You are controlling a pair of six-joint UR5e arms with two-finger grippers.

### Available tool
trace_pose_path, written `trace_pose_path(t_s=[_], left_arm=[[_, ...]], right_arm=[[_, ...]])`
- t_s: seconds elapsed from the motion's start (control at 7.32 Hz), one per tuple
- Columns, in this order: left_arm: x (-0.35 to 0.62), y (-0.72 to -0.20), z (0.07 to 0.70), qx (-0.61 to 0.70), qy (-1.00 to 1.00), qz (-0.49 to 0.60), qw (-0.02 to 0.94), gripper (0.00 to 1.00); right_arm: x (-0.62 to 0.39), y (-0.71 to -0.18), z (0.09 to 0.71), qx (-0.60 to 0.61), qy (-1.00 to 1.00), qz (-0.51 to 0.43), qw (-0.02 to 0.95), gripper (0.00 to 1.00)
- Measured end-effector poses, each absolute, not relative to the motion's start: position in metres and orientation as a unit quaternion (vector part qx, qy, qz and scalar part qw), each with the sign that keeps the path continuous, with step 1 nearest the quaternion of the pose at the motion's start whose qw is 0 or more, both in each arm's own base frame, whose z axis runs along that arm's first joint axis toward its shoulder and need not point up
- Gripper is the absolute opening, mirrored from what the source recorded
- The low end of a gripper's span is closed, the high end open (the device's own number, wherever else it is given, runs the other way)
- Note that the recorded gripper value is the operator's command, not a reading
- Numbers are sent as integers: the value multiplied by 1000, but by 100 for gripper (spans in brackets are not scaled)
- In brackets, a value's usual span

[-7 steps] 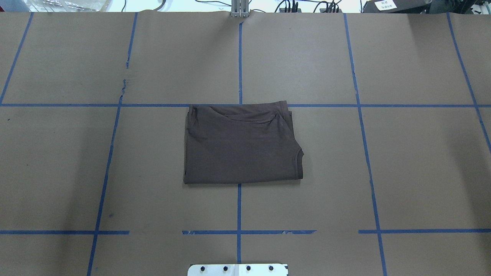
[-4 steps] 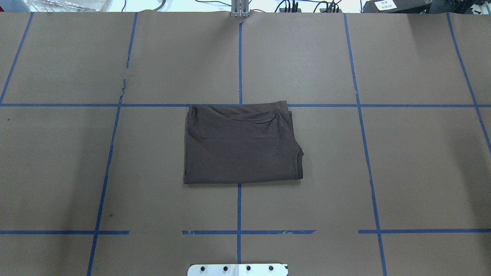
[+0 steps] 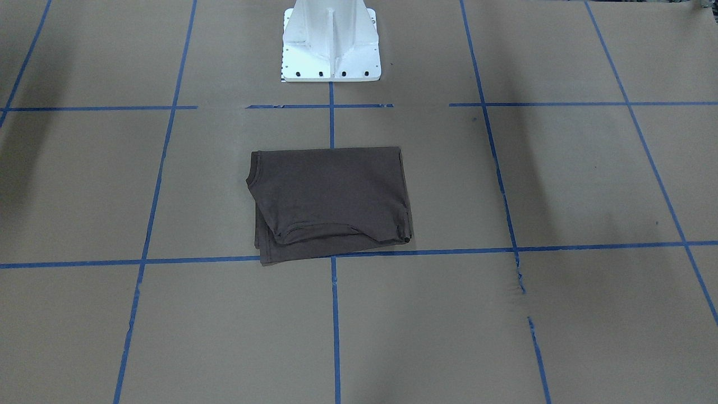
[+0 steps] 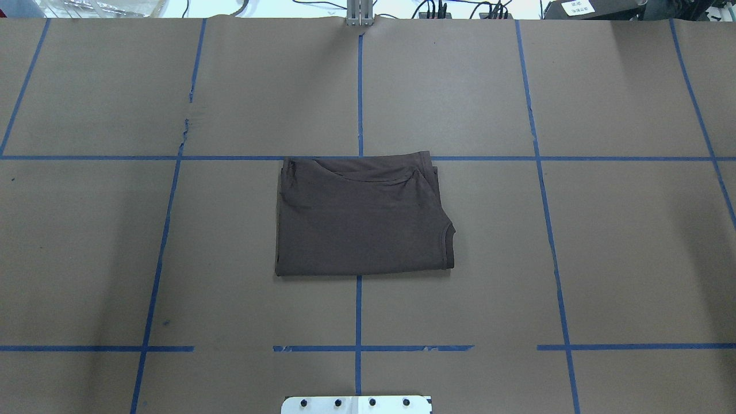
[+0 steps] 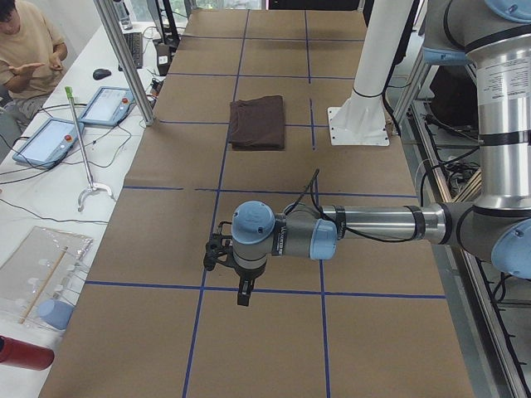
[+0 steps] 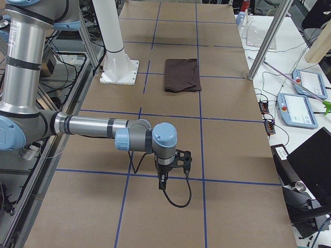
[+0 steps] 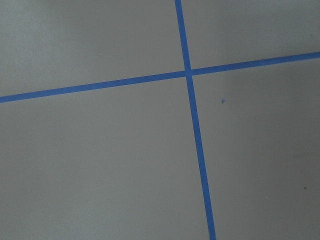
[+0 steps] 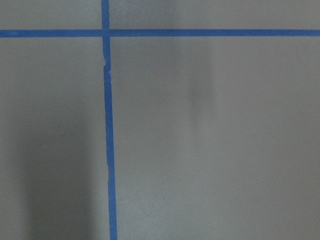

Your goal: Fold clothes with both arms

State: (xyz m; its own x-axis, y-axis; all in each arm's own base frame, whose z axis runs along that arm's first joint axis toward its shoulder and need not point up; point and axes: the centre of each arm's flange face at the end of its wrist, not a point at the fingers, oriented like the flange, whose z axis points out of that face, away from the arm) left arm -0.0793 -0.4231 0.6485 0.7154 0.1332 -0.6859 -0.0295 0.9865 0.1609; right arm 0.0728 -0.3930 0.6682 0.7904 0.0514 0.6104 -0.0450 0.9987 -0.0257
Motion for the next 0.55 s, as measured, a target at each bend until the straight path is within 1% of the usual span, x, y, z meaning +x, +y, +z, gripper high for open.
trace_pose_path(t_s=[0.55], left_arm=[[-79,-420,652,65,373,42,924,100]], right_arm=[[73,-393,670,-7,-322,29,946,100]])
